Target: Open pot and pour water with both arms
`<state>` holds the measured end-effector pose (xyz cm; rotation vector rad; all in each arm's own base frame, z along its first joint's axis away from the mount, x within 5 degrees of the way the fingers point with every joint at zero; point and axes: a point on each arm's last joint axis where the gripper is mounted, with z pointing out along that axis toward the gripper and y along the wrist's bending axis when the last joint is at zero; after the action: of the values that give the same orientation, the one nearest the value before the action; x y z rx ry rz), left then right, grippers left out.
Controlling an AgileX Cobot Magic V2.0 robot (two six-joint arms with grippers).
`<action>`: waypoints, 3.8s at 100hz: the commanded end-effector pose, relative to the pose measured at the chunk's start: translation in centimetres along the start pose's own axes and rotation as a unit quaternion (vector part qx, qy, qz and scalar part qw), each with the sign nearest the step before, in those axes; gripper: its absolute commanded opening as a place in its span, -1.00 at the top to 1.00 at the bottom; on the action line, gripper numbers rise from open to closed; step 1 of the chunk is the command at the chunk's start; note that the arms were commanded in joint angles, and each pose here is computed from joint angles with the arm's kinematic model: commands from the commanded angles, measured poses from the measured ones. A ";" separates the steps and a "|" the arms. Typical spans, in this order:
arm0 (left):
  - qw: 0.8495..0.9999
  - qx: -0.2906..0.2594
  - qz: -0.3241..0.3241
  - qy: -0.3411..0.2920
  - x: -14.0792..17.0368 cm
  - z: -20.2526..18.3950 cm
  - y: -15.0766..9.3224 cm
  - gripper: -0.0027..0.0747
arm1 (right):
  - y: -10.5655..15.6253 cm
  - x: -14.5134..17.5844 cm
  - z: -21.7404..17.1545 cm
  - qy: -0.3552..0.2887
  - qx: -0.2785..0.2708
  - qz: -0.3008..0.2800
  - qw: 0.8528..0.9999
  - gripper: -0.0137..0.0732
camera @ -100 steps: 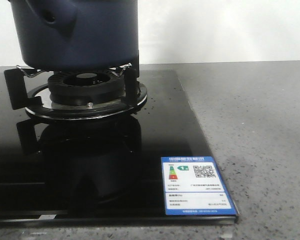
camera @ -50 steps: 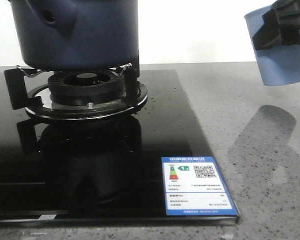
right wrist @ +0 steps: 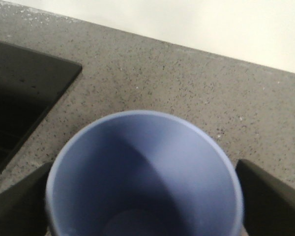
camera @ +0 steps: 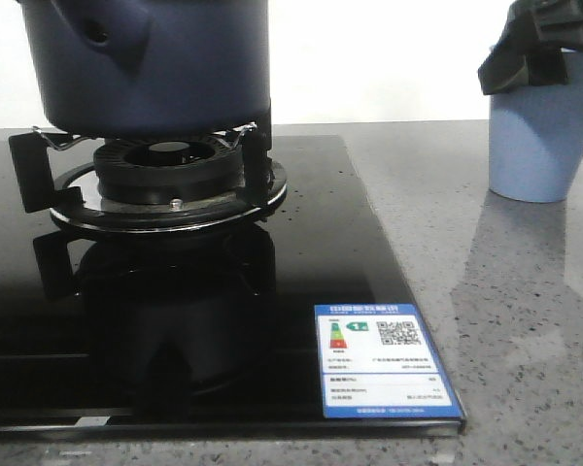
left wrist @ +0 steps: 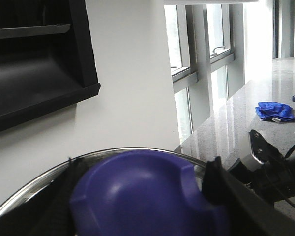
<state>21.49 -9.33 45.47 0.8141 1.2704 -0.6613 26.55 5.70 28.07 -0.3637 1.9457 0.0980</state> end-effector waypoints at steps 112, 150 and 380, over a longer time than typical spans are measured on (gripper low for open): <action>0.992 0.032 -0.098 0.067 8.6 6.1 4.5 0.18 | 0.8 -8.9 -18.7 -0.348 0.001 -0.030 0.937 0.84; 0.994 0.023 -0.108 0.028 6.9 5.5 4.2 -0.68 | 0.8 -8.9 -18.7 -0.348 0.001 -0.030 0.937 0.84; 0.902 -0.416 0.002 0.116 16.9 -17.5 -10.5 0.98 | 4.6 6.1 -20.1 -0.346 -0.065 -0.119 0.928 0.84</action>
<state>6.61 -1.33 25.13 0.2285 1.7012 -0.0471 5.38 4.03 29.07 -0.5680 1.2179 0.1561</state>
